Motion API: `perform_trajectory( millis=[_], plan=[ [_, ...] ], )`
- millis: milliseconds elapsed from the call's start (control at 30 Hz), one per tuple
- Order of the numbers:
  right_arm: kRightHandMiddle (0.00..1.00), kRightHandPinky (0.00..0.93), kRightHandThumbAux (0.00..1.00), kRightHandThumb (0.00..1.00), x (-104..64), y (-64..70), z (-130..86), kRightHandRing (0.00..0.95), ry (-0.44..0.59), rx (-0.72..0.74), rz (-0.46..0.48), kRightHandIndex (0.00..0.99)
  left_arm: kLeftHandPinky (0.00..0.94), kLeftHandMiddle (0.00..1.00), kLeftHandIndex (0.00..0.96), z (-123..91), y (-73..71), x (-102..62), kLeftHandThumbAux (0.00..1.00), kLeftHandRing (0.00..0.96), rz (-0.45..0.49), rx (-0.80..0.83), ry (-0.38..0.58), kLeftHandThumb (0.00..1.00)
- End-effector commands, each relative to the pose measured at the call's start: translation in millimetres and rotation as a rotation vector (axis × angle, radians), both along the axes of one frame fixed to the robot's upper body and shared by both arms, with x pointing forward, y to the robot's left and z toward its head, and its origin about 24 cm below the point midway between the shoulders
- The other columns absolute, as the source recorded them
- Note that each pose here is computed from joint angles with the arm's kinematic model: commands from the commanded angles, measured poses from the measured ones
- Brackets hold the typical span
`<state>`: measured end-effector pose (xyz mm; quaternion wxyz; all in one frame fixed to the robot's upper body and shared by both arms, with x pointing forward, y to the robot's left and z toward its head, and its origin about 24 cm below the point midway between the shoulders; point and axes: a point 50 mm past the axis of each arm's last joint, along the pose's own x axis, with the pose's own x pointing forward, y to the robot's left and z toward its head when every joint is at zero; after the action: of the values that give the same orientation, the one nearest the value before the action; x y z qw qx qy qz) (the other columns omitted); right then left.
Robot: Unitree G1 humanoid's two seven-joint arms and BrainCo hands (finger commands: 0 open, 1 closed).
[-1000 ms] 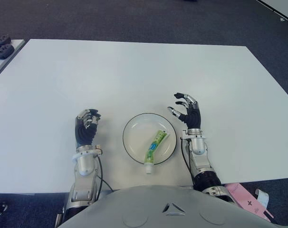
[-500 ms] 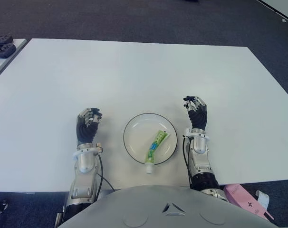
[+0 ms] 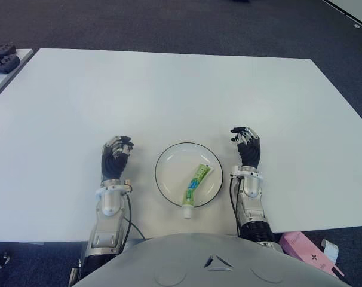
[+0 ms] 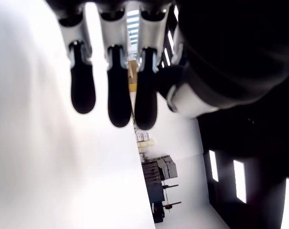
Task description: Put the toothpaste on the table into the plate.
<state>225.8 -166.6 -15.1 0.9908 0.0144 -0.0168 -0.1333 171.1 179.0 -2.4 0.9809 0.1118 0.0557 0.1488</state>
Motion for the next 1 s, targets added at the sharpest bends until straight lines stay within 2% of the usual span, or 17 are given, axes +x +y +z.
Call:
perform_trajectory(
  millis=[33, 533, 1000],
  plan=[
    [0.487, 0.469, 0.728, 0.708, -5.3, -4.3, -6, 0.471, 0.028, 0.026, -0.003, 0.427, 0.545, 0.506, 0.431, -2, -5.9, 1.9, 0.721, 0.516, -0.042, -0.016, 0.012, 0.707],
    [0.494, 0.485, 0.726, 0.708, -13.2, -9.3, -6, 0.486, 0.034, 0.012, 0.011, 0.428, 0.541, 0.510, 0.430, -2, -12.7, -1.7, 0.722, 0.529, -0.068, -0.041, 0.014, 0.702],
    [0.493, 0.478, 0.727, 0.707, -19.3, -13.2, -8, 0.480, 0.090, -0.038, 0.038, 0.427, 0.544, 0.526, 0.429, -4, -13.8, -5.8, 0.721, 0.540, -0.068, -0.052, 0.016, 0.701]
  ],
)
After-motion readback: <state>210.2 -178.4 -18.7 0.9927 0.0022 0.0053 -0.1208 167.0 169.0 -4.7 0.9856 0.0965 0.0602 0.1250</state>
